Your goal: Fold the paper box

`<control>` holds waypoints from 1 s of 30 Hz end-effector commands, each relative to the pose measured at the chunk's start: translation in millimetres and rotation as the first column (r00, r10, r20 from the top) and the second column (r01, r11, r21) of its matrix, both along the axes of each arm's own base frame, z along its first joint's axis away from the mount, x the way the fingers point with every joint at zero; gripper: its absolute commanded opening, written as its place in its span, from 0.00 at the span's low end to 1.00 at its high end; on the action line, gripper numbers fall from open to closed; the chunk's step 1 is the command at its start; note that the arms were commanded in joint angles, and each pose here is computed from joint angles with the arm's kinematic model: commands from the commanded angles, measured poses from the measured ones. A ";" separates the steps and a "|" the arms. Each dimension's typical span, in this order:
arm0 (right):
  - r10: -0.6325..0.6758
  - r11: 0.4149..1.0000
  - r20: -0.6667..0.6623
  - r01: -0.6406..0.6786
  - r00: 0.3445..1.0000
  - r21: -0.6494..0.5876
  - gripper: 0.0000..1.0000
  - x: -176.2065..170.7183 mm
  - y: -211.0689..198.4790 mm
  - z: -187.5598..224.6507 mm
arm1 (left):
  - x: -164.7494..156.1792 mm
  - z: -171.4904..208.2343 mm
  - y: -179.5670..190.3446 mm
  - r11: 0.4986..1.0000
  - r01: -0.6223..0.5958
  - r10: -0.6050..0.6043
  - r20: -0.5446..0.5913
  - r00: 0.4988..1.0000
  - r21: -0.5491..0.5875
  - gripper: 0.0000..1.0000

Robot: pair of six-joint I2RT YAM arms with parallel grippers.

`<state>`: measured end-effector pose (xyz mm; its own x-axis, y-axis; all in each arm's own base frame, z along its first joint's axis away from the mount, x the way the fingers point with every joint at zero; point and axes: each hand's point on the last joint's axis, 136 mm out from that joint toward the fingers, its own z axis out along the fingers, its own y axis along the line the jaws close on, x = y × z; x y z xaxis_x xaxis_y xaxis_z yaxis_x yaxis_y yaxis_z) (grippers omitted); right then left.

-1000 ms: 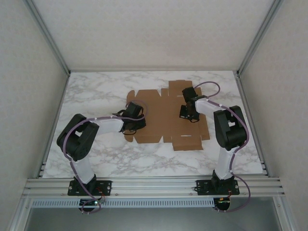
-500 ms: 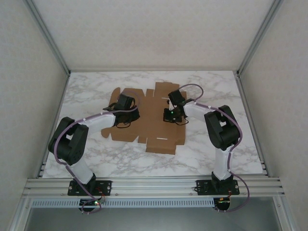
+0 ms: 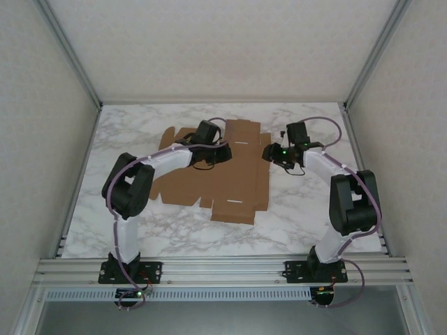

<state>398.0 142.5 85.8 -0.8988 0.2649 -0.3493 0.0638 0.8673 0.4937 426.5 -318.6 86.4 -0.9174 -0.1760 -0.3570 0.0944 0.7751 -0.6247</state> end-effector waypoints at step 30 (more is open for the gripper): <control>0.110 0.924 -0.115 -0.059 0.987 0.377 0.61 -22.1 41.2 -15.2 | -21.6 -90.6 -1.9 0.993 0.076 -0.061 -0.163 0.985 0.088 0.00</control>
